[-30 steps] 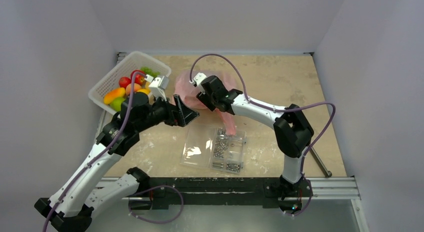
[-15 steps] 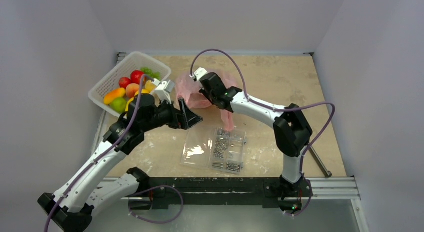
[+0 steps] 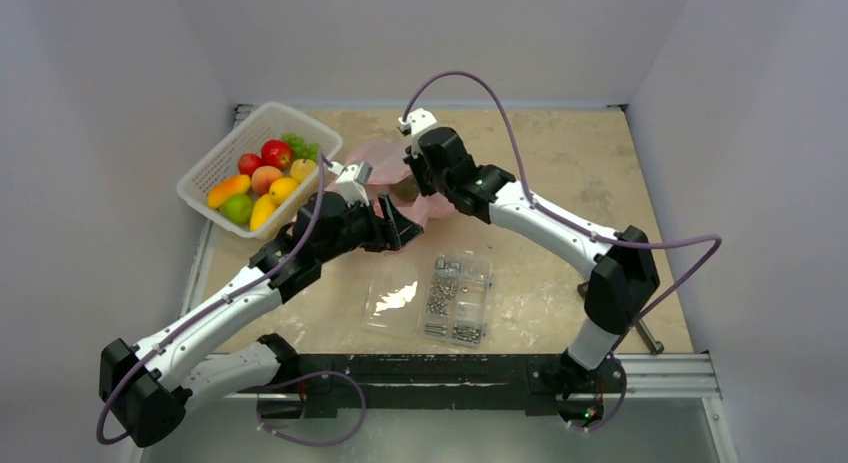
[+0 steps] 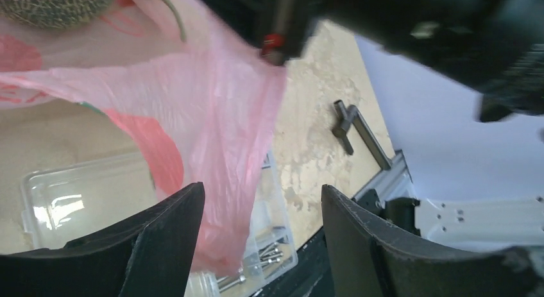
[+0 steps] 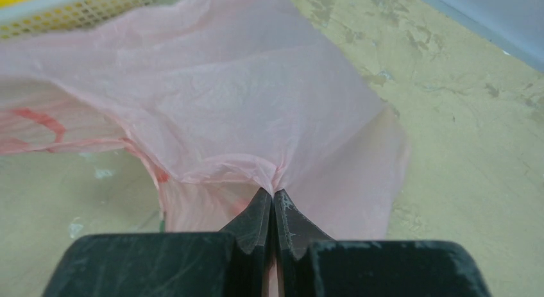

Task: Take the fake fruits out of the plastic bag
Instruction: Adjust the plastic bag at the center of the board.

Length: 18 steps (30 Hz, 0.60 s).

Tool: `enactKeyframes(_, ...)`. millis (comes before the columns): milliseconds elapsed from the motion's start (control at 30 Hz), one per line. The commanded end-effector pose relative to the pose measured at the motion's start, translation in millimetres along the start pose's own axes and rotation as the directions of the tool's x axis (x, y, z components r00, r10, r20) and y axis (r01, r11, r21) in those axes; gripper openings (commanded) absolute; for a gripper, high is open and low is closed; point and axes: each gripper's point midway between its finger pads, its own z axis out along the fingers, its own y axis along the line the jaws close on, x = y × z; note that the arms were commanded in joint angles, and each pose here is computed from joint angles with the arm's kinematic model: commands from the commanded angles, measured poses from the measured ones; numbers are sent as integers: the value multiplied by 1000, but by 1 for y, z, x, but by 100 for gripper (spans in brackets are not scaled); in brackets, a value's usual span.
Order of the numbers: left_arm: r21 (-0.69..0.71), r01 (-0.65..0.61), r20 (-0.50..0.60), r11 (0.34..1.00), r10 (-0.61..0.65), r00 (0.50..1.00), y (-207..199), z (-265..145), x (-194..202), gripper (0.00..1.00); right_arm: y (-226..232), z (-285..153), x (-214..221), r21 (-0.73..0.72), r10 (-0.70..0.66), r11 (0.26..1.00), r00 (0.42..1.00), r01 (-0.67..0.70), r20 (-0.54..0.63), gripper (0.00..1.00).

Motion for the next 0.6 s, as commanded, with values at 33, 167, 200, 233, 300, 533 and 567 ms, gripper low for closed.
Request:
enactKeyframes(33,-34,55,205,998,-47,978,12,5,-28,65,0,-35,-49,-68,126,991,982,-118,140,0)
enactKeyframes(167,-107,48,195,993,-27,980,21,7,-30,63,4,-40,-46,-103,135,987,979,-120,153,0)
enactKeyframes(200,-137,45,194,990,-18,981,25,6,-31,62,4,-41,-45,-106,137,987,979,-122,152,0)
enactKeyframes(233,-180,44,197,983,-8,980,32,4,-33,61,4,-41,-44,-105,138,987,979,-123,150,0)
enactKeyframes(300,-236,47,199,971,1,980,42,1,-34,59,3,-41,-41,-103,136,987,979,-121,149,0)
enactKeyframes(533,-163,25,193,986,7,981,42,-2,-23,78,3,-39,-29,-98,109,990,988,-98,112,0)
enactKeyframes(567,-78,8,181,997,6,983,29,2,-21,83,2,-38,-26,-89,105,991,990,-97,98,0)
